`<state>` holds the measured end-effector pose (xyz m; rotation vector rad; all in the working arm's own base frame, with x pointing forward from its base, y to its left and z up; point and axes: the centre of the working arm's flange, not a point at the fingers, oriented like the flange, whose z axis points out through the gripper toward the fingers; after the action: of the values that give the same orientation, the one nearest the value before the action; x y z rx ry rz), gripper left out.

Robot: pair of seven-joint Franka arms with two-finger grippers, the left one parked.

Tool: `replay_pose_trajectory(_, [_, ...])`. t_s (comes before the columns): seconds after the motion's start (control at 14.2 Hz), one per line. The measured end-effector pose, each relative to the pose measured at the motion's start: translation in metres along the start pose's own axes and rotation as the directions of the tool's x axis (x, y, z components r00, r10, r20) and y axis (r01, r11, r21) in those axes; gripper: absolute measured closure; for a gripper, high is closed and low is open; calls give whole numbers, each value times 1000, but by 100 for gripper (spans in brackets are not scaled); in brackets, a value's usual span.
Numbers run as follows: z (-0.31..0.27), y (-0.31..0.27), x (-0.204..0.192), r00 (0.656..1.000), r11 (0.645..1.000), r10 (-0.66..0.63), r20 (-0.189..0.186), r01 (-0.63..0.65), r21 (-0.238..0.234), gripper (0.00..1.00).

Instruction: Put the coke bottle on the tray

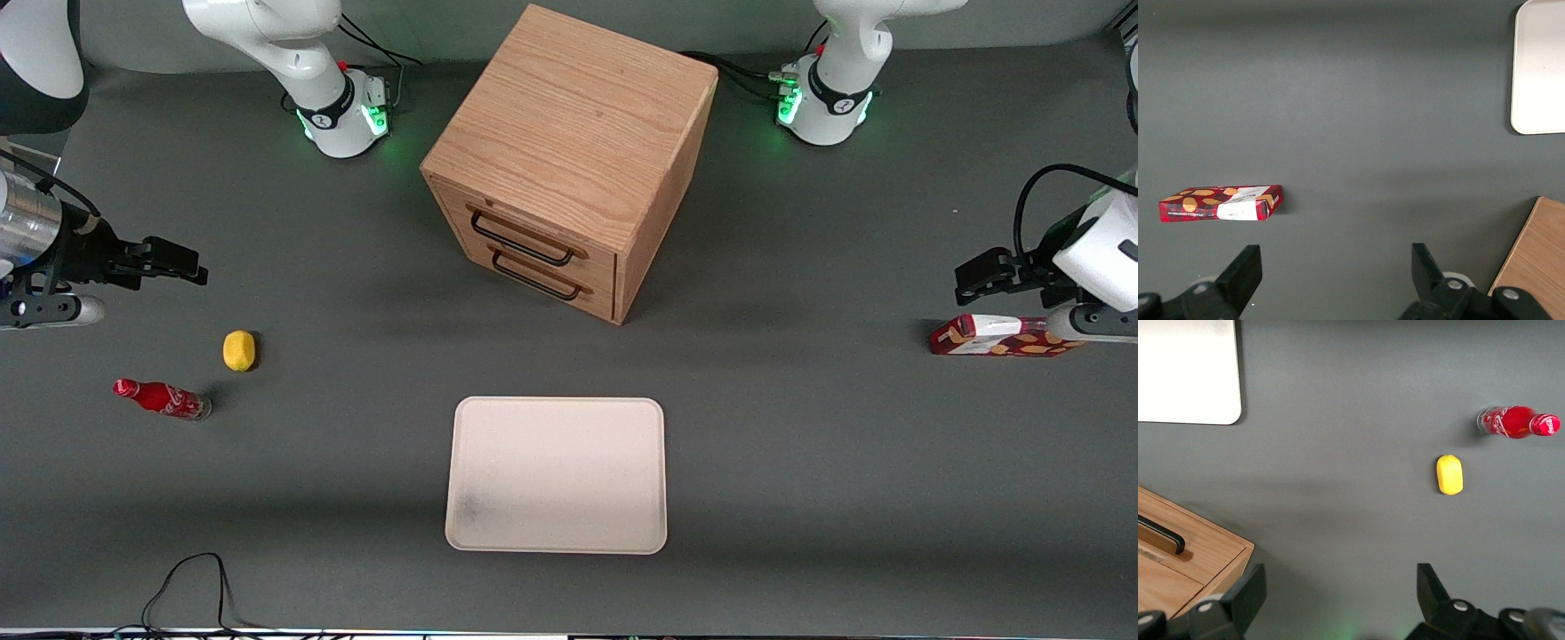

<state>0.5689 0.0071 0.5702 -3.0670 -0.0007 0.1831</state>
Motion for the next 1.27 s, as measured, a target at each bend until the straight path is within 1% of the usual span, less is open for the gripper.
replay_pose_trajectory(0.28, [-1,0,0,1000,1000,0,-1,0,0,0])
replay_pose_trajectory(0.56, [-3,1,-1,1000,1000,2,7,-2,0,0])
replay_pose_trajectory(0.99, [-7,8,-1,1000,1000,13,3,-13,-3,0])
replay_pose_trajectory(1.13, [-8,23,-2,1000,999,26,2,-26,-23,0])
replay_pose_trajectory(1.27, [-10,52,-4,1000,999,18,1,-18,-45,0])
